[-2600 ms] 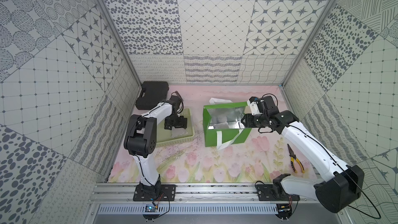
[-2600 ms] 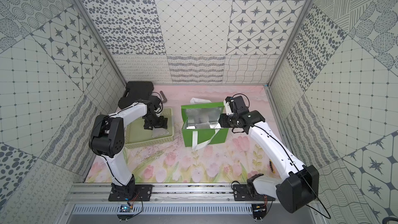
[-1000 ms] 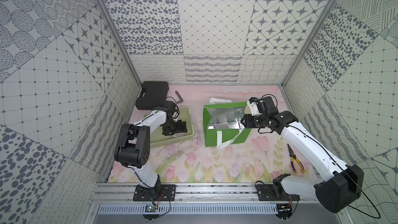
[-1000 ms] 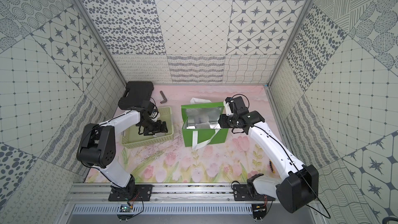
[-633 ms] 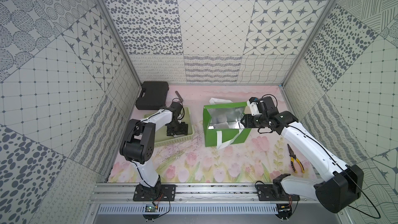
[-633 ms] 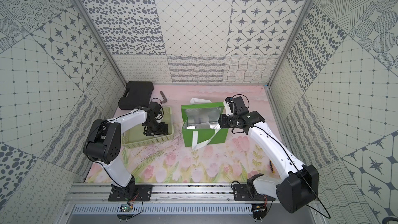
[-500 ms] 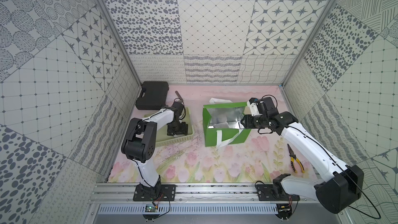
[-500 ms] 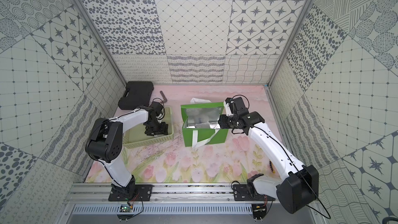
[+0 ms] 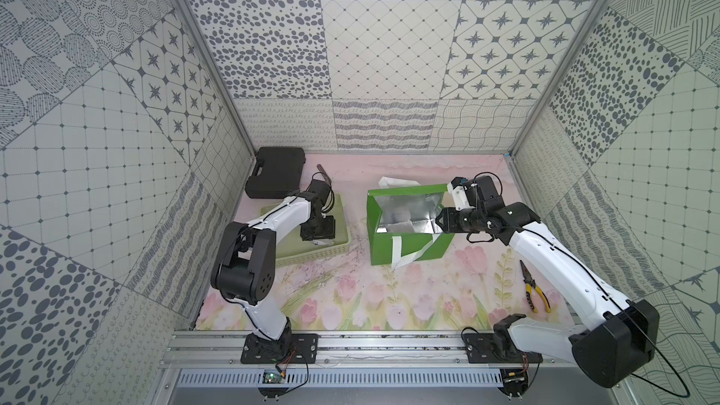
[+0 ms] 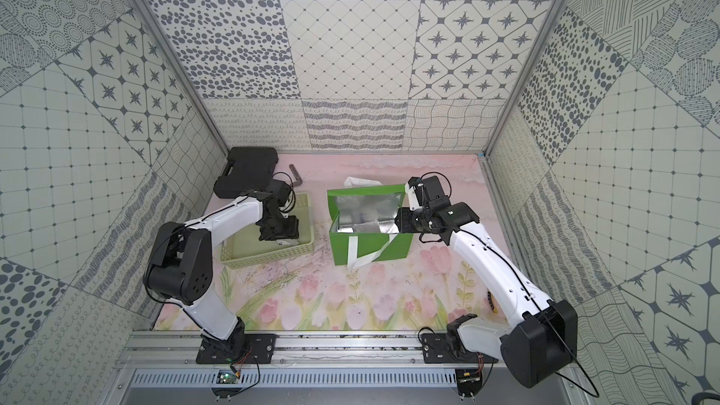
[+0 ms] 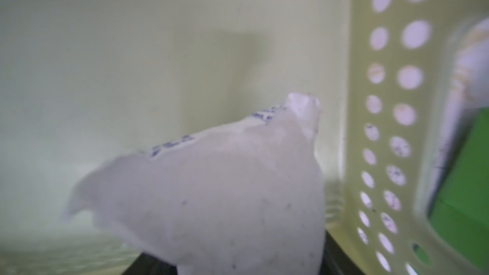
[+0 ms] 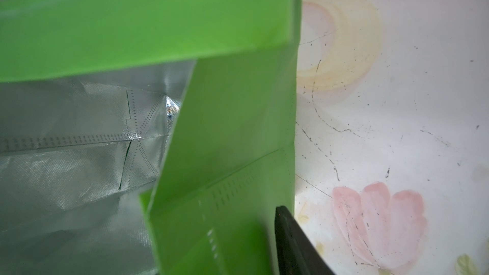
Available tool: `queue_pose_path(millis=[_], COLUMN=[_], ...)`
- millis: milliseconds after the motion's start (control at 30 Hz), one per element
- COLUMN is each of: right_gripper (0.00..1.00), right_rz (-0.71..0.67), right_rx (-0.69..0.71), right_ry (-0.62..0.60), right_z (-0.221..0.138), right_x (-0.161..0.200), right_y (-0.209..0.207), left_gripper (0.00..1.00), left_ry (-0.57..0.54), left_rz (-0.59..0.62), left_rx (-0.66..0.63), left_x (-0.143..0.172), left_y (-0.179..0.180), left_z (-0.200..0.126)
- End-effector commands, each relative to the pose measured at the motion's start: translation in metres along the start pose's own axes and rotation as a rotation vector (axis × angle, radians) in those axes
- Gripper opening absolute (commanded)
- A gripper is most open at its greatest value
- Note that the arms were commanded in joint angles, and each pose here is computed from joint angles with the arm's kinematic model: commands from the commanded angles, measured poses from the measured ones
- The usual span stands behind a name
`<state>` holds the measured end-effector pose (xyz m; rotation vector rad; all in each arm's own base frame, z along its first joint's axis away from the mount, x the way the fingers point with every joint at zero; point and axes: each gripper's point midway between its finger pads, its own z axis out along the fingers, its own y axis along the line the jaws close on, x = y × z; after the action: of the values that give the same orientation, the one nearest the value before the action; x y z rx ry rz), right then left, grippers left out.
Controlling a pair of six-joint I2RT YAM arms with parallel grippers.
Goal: Place the ice pack in the delivery bag
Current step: Pick up the ice pack from the bin, then place the ice pack in the delivery bag.
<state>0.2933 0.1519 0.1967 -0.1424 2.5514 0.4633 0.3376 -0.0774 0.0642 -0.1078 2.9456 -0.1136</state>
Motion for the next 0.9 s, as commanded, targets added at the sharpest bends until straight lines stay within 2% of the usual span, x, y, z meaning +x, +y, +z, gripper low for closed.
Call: queue_pose_path(millis=[0,167,300,467,567,633,867], right_gripper=[0.43,0.39,0.35,0.34,0.33,0.33,0.33], right_rz=[-0.003,-0.005,-0.008,-0.014,-0.012,-0.01,-0.009], right_rx=[-0.003,-0.003,-0.006,-0.004,-0.007,-0.006,-0.008], right_ry=[-0.03,-0.037,-0.045,-0.056,-0.058,-0.056,-0.06], right_z=[-0.003,-0.004,-0.006,-0.008,-0.009,-0.009,-0.011], right_x=[-0.008,-0.011,-0.015,-0.018,-0.018,-0.017,-0.016], right_y=[0.003,0.004,0.005,0.006,0.006,0.006,0.006], left_gripper=[0.24,0.22,0.19,0.18,0.18,0.19,0.19], left_ry=[-0.105,-0.23,-0.319,-0.37,-0.35,-0.322,-0.181], left_rz=[0.02,0.106,0.273,0.476,0.595,0.659,0.752], left_rx=[0.046,0.201,0.317,0.419,0.455,0.469,0.471], left_x=[-0.014,-0.026,-0.025,-0.011,0.004,0.014,0.032], left_y=[-0.006,-0.044,-0.099,-0.175,-0.22,-0.249,-0.309], left_z=[-0.058,-0.14,-0.202,-0.25,-0.257,-0.25,-0.19])
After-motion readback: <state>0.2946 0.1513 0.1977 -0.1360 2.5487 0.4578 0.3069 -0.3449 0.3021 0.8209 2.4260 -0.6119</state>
